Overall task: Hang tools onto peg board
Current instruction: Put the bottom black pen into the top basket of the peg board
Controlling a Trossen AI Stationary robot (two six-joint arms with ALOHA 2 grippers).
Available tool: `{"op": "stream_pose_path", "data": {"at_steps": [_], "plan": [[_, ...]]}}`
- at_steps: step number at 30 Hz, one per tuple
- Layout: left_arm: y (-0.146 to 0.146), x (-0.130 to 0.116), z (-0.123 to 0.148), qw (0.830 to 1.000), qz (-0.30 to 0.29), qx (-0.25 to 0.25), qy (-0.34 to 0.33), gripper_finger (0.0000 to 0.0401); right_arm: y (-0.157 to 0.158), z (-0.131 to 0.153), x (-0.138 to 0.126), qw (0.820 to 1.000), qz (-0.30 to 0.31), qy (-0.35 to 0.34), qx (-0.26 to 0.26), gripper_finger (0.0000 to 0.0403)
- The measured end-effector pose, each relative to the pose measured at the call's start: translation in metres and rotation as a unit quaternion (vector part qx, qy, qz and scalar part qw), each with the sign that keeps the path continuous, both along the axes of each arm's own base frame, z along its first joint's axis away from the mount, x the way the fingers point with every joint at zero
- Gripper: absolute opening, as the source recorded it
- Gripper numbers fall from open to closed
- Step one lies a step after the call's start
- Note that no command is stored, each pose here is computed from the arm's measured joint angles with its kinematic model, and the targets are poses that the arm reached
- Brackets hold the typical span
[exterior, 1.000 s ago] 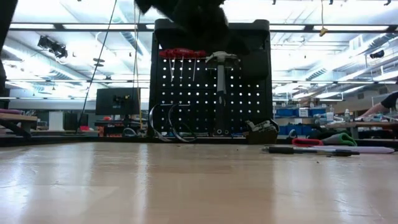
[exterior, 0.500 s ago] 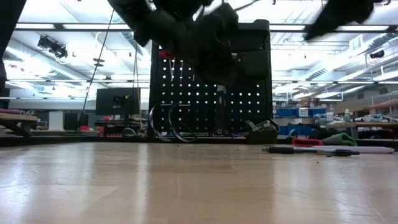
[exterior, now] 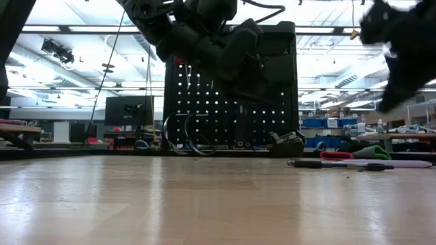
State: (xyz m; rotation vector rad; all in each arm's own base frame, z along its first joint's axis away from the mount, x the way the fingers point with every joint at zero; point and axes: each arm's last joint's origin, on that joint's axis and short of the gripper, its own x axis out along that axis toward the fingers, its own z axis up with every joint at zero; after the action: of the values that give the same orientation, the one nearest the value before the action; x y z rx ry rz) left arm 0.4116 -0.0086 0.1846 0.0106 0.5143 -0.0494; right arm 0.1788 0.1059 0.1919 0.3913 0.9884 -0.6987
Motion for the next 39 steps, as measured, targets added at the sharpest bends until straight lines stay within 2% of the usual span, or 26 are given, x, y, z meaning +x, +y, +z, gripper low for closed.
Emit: {"op": "stream_pose_path", "data": {"at_steps": [4,8,11,17,26,30,39], "plan": [[-0.001,0.001,-0.005,1.000,0.000,-0.010,0.005,0.0131,-0.005,-0.029,-0.001,0.998,0.009,-0.022,0.055,0.0066],[0.000,0.002,-0.010,1.000,0.003,-0.011,0.010,0.0131,-0.013,-0.048,-0.002,0.997,0.017,-0.019,0.076,0.0058],[0.000,0.005,-0.009,1.000,0.003,-0.012,-0.005,0.0132,-0.017,-0.051,-0.002,0.997,0.016,-0.020,0.074,0.0055],[0.002,0.007,-0.018,1.000,0.004,-0.009,0.003,0.0133,-0.016,-0.050,0.008,0.994,0.053,-0.041,0.087,0.0054],[0.002,0.009,-0.023,1.000,-0.001,-0.011,-0.001,0.0133,-0.018,-0.067,0.010,0.995,0.052,0.012,0.079,0.0040],[0.001,0.010,-0.022,1.000,-0.021,0.002,-0.005,0.0133,-0.016,-0.076,0.013,0.995,0.051,0.034,0.073,0.0034],[0.003,0.011,-0.021,0.999,-0.031,0.017,-0.011,0.0133,-0.016,-0.077,0.013,0.995,0.053,0.035,0.071,0.0032]]}}
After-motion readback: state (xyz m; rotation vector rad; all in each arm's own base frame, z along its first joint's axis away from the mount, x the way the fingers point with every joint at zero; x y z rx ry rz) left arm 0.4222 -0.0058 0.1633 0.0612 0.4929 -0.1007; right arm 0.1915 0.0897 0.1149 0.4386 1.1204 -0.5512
